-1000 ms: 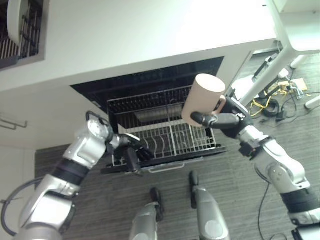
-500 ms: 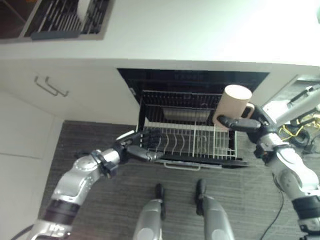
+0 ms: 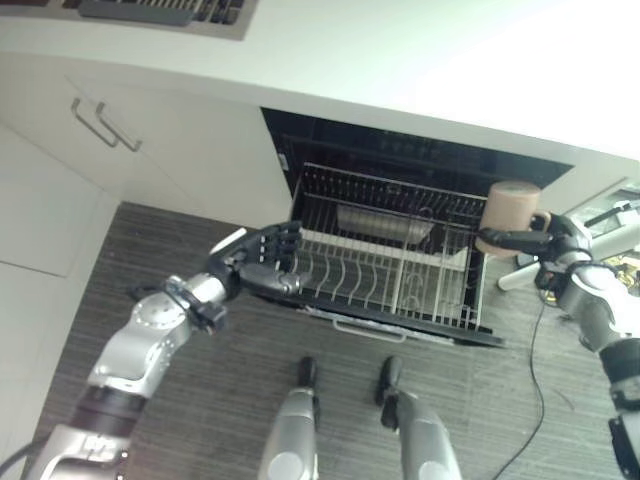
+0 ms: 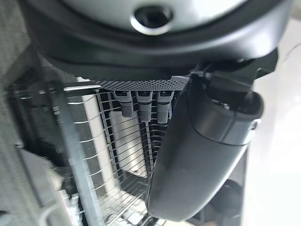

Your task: Place the dishes in the dishwasher.

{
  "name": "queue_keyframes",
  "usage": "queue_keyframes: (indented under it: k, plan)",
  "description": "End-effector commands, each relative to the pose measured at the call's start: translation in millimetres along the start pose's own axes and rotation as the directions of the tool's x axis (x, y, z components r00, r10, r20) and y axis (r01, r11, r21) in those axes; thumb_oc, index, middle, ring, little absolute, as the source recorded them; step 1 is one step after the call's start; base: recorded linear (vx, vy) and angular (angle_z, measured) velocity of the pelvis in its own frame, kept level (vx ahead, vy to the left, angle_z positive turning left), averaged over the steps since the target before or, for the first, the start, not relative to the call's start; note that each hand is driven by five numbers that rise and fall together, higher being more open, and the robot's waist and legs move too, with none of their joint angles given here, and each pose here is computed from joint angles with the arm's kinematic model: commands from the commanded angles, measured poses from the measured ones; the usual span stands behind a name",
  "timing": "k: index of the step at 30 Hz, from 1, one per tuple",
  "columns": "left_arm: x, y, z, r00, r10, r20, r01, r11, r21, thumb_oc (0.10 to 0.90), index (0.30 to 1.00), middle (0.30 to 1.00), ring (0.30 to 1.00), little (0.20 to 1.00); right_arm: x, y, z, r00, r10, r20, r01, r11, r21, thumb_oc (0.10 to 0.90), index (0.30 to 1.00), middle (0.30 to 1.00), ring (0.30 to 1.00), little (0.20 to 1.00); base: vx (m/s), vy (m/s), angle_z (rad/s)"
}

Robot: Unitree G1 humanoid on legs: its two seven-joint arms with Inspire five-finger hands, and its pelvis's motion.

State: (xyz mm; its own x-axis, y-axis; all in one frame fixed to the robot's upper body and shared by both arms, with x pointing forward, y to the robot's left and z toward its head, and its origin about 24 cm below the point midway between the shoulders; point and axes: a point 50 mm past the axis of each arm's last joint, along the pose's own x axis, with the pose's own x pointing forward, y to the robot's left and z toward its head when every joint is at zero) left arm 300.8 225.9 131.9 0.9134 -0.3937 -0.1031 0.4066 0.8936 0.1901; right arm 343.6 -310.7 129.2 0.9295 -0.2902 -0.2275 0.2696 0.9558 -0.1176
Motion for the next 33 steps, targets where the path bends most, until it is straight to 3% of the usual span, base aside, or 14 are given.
queue_keyframes:
  k: [1,15,16,17,18,33]
  plan:
    - [4.3,-7.6,52.4,0.965,-0.069,0.251,0.049,0.995,0.085,0.800,0.900,0.900,0.900,0.900,-3.2,-9.6,53.1,0.988,-0.005,0.155,0.013,0.998,-0.053,0.400,0.300,0.300,0.300,0.300,-0.02,-0.011,0.07]
    - [7.7,-14.7,70.0,0.932,-0.086,0.352,0.068,0.996,0.065,0.800,0.900,0.900,0.900,0.900,17.0,-4.1,11.7,0.988,-0.022,-0.154,0.007,0.996,-0.094,0.400,0.300,0.300,0.300,0.300,-0.01,0.009,0.02]
    - [7.7,-15.1,69.6,0.932,-0.084,0.354,0.066,0.996,0.062,0.800,0.900,0.900,0.900,0.900,17.4,-4.1,8.6,0.986,-0.026,-0.167,0.011,0.996,-0.091,0.444,0.366,0.366,0.366,0.366,0.00,0.000,0.00]
    - [7.4,-15.1,69.2,0.931,-0.081,0.355,0.064,0.996,0.060,0.800,0.900,0.900,0.900,0.900,17.5,-4.6,6.8,0.985,-0.032,-0.171,0.016,0.996,-0.091,0.579,0.568,0.568,0.568,0.568,0.00,0.000,0.00]
    - [7.2,-15.6,68.7,0.931,-0.080,0.356,0.064,0.996,0.057,0.800,0.900,0.900,0.900,0.900,17.9,-5.7,4.7,0.984,-0.041,-0.171,0.026,0.996,-0.088,0.800,0.900,0.900,0.900,0.900,0.00,0.000,0.00]
    - [0.8,-14.2,61.7,0.935,-0.054,0.352,0.049,0.999,0.023,0.800,0.900,0.900,0.900,0.900,12.7,-33.3,24.3,0.970,-0.216,-0.113,0.200,0.970,-0.139,0.800,0.900,0.900,0.900,0.900,0.00,0.000,0.00]
